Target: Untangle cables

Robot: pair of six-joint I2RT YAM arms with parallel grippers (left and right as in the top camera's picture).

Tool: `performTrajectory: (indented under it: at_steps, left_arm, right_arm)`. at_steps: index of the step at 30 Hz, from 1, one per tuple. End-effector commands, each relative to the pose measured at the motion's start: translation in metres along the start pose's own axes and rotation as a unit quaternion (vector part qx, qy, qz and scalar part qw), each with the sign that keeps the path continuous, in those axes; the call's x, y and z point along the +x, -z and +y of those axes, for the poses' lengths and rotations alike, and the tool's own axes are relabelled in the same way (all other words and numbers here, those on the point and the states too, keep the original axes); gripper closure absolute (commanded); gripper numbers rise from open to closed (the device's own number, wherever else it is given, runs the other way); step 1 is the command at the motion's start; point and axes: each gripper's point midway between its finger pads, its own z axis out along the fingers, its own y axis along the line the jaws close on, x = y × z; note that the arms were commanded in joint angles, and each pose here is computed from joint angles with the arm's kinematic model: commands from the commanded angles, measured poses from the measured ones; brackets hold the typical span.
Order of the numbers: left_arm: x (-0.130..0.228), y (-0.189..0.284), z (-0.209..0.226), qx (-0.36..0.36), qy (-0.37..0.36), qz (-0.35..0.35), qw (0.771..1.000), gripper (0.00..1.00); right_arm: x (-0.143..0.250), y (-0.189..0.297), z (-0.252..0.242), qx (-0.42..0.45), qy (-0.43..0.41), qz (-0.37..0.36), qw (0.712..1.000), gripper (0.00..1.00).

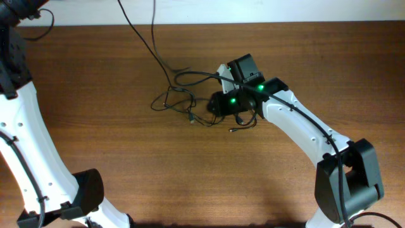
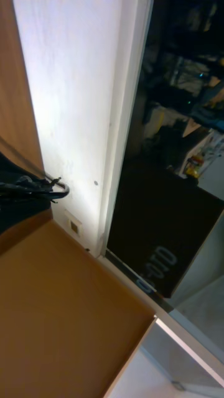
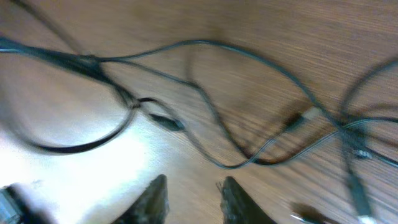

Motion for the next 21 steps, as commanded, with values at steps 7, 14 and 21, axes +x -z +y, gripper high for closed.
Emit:
performTrajectory:
  at_steps: [7, 14, 21]
  left_arm:
    - [0.002, 0.008, -0.021, 0.027, 0.002, 0.009, 1.000, 1.00]
    - [0.009, 0.003, -0.032, 0.048, 0.002, 0.024, 0.999, 1.00]
    - [0.006, 0.002, -0.018, 0.012, -0.029, 0.009, 0.999, 1.00]
  right_arm:
    - [-0.007, 0.000, 0.046, -0.125, 0.098, -0.018, 0.987, 0.20]
    - [-0.028, -0.031, 0.039, -0.084, 0.090, -0.058, 0.991, 0.37]
    - [-0.022, -0.030, -0.008, -0.050, 0.024, -0.033, 0.998, 0.96]
